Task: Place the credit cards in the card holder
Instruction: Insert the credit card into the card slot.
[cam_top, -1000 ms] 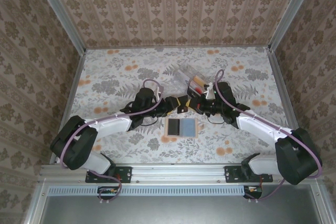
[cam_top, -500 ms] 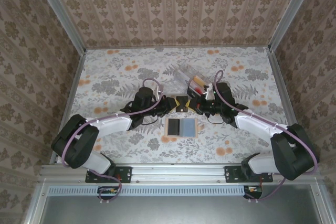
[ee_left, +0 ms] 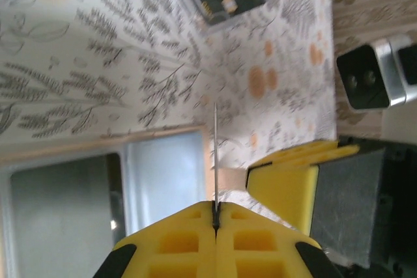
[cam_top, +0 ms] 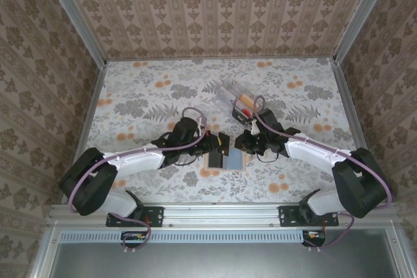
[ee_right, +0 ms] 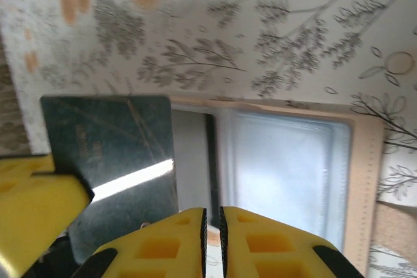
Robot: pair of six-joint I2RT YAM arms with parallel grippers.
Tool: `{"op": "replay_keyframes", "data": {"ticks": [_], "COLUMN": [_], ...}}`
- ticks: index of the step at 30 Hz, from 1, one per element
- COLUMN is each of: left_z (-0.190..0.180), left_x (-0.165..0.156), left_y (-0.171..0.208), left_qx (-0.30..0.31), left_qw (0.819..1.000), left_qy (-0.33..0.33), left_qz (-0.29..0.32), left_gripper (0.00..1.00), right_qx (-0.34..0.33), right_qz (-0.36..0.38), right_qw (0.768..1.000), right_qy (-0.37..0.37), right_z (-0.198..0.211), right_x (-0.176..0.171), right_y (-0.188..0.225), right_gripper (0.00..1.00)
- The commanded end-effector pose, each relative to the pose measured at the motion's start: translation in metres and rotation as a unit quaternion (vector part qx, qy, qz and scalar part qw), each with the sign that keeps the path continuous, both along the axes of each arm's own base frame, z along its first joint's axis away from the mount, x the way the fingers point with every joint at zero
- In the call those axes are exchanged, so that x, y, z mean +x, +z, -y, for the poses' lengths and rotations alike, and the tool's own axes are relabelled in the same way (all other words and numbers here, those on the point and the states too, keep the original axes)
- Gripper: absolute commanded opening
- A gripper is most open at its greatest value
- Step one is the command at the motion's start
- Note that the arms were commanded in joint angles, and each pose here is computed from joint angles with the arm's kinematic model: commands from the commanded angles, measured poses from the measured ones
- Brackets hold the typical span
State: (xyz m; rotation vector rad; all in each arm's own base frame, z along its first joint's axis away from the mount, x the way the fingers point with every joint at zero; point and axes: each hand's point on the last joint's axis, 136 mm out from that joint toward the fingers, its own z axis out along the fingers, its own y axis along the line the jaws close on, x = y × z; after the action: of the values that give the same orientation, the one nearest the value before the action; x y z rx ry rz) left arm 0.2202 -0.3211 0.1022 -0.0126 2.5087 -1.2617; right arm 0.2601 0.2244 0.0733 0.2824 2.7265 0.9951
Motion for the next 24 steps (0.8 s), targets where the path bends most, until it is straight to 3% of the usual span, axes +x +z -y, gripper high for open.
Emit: {"op": "replay_keyframes", "data": {"ticks": [1, 10, 24], "left_z": [-0.012, -0.007, 0.004], "left_x": [-0.004, -0.011, -0.023], "left_y": [-0.028, -0.047, -0.067], "left_qx": [0.061, 0.070, 0.063], "left_qw": [0.998, 0.997, 0.998], "left_qy": [0.004, 0.001, -0.007], "left_qz": [0.019, 0.023, 0.003], "left_gripper": [0.01, 0.01, 0.03], "right_qx": [-0.047, -0.124, -0.142], "right_qz": [-0.026, -0.038, -0.070], "right_qw": [0.999, 0.991, 0.987], "right_qy": [0.002, -0.015, -0.019], "right_z": [0.011, 0.036, 0.041], "right_x": [-0.012, -0.017, -0.028], "right_y": [-0.029, -0.054, -0.084], "right_gripper": [0.16, 0.14, 0.12]}}
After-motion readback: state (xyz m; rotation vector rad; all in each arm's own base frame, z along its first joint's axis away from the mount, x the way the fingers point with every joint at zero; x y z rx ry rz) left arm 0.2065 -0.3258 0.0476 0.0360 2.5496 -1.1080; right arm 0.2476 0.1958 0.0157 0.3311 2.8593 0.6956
